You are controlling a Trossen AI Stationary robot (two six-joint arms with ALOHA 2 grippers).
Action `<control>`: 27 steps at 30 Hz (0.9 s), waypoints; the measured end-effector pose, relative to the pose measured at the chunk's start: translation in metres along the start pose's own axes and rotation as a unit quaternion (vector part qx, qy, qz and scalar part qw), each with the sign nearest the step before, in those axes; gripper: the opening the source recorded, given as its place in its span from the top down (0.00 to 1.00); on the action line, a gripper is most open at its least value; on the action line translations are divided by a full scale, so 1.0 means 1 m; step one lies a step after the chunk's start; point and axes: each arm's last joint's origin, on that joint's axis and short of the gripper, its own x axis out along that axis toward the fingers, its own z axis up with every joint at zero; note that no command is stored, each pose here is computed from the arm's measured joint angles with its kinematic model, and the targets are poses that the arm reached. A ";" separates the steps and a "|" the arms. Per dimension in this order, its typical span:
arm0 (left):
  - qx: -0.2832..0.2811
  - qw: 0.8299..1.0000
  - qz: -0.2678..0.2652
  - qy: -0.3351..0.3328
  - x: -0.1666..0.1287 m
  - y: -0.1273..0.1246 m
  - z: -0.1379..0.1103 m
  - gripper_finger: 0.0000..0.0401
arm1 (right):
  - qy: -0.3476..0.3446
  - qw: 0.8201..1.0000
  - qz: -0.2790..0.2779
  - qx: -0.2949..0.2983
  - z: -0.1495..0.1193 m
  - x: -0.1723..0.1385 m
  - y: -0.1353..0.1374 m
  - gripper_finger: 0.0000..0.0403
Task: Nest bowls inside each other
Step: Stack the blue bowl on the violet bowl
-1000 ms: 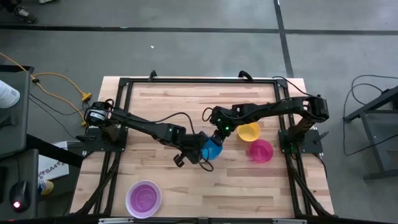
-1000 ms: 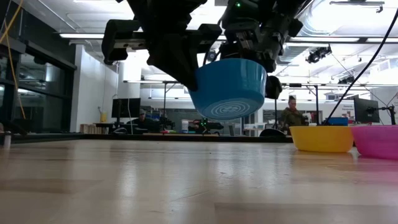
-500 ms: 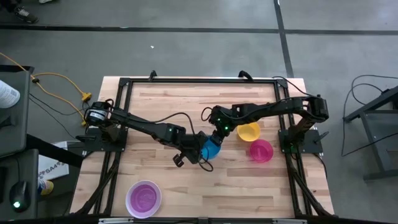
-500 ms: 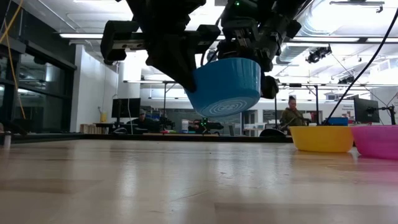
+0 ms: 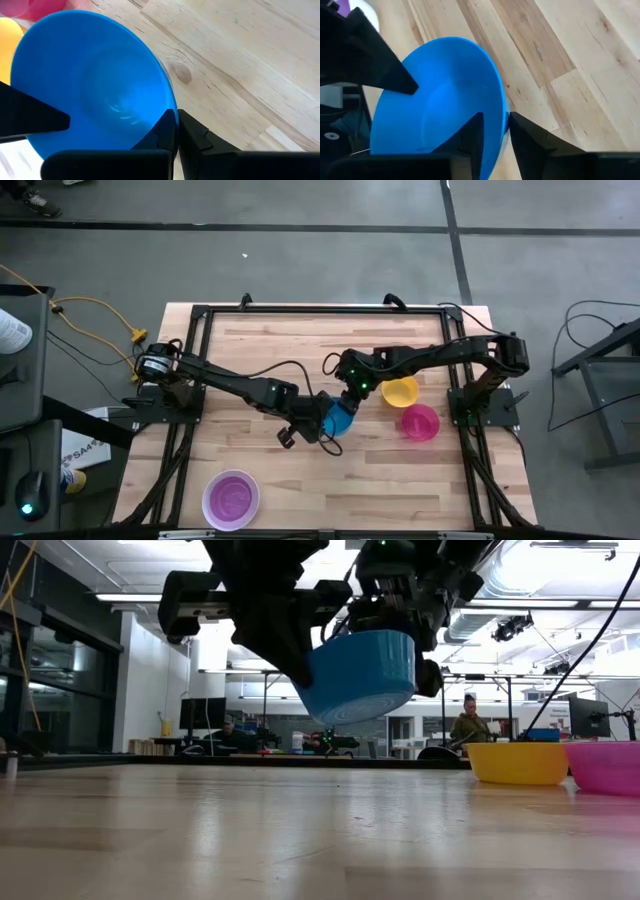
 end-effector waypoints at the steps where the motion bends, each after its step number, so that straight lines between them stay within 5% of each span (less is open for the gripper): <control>1: 0.000 1.000 -0.001 -0.001 0.000 0.000 0.000 1.00 | 0.001 1.000 0.003 0.000 0.000 -0.001 0.001 0.79; 27: -0.020 0.999 -0.043 -0.005 -0.001 -0.004 -0.002 1.00 | 0.024 0.998 0.061 -0.011 0.005 -0.012 -0.005 0.65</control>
